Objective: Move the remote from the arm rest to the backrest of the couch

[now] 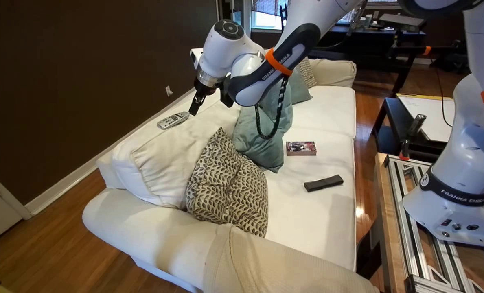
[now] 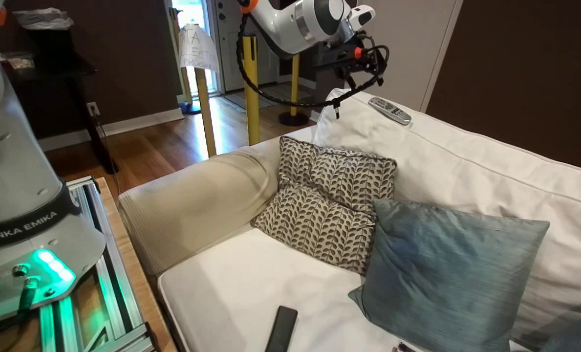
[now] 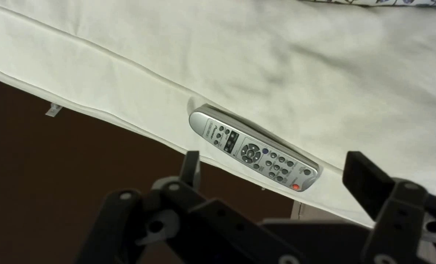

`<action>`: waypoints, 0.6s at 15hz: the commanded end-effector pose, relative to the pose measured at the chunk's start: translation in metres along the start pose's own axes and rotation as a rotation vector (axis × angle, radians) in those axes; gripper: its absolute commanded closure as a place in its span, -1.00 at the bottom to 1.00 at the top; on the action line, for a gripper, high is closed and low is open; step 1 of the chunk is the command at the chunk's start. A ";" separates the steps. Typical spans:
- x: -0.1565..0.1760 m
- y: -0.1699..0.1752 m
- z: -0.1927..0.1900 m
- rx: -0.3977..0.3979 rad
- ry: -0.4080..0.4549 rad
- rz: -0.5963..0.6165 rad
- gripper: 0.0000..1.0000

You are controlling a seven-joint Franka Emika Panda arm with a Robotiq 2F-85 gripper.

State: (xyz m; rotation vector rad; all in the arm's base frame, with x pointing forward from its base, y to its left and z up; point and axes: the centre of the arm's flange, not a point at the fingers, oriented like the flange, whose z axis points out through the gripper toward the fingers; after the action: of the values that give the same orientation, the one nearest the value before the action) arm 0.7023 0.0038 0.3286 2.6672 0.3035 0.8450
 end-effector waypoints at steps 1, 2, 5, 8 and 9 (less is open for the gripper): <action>-0.025 -0.011 -0.018 -0.002 0.034 0.089 -1.00; -0.027 -0.012 -0.019 0.000 0.041 0.105 -1.00; -0.013 -0.005 -0.007 0.002 0.042 0.102 -1.00; -0.016 -0.006 -0.010 -0.003 0.042 0.117 -1.00; -0.016 -0.006 -0.011 -0.003 0.042 0.119 -1.00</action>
State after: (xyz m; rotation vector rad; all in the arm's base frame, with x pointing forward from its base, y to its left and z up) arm 0.6823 0.0068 0.3262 2.6896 0.1540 0.9373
